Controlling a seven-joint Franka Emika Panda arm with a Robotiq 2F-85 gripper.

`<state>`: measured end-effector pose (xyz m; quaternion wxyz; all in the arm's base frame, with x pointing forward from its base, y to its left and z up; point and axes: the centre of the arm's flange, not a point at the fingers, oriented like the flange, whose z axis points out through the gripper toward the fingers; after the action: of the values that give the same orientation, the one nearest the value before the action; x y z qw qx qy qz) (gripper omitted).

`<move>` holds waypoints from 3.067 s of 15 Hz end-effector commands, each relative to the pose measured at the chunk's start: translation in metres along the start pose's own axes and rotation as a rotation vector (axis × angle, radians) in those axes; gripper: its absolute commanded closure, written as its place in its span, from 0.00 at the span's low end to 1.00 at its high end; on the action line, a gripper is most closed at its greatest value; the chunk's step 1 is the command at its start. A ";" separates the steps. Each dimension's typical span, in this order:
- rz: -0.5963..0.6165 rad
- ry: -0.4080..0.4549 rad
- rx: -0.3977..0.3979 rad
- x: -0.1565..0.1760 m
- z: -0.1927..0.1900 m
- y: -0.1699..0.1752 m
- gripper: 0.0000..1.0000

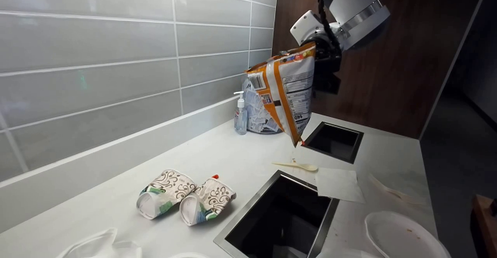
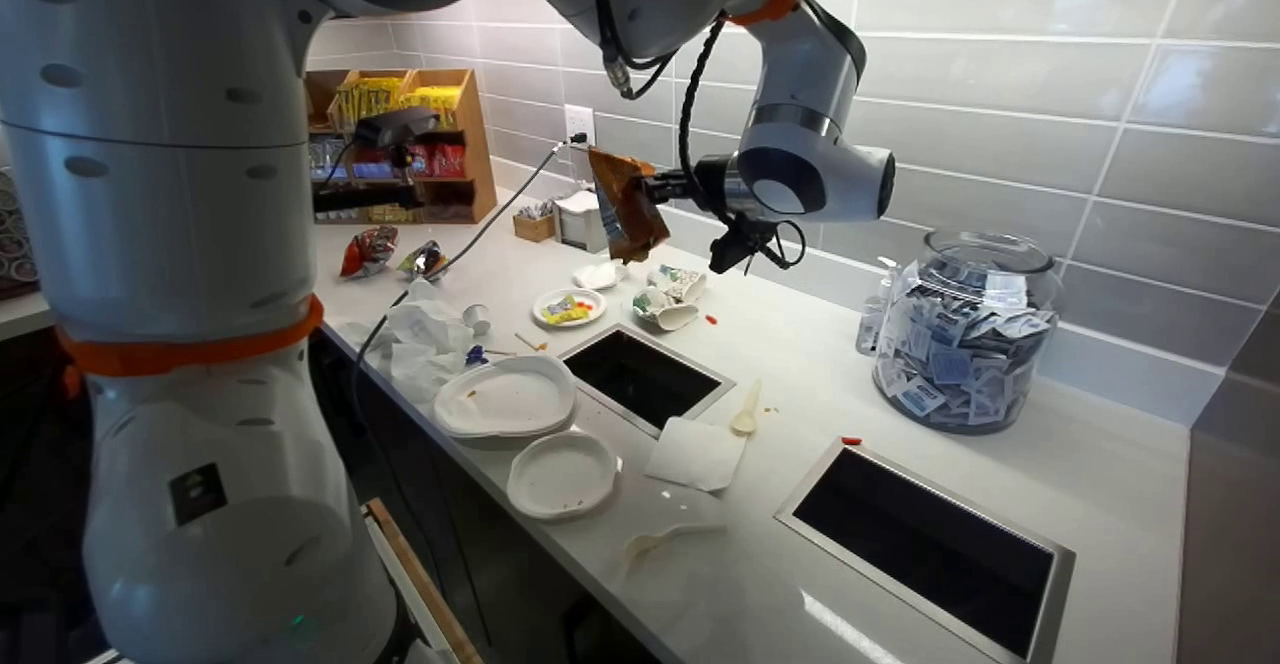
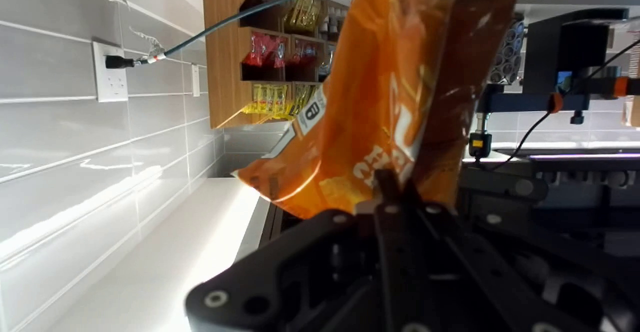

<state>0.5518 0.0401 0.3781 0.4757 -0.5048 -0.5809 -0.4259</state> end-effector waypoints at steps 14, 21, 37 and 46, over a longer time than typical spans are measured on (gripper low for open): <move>-0.005 -0.055 0.068 -0.001 0.005 -0.009 1.00; 0.100 -0.260 -0.058 0.016 0.012 0.005 1.00; 0.346 -1.030 -0.133 0.057 0.058 -0.015 1.00; 0.405 -1.135 -0.052 0.045 0.104 -0.015 1.00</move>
<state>0.5212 0.1350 0.4067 0.1513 -0.7638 -0.6274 -0.0083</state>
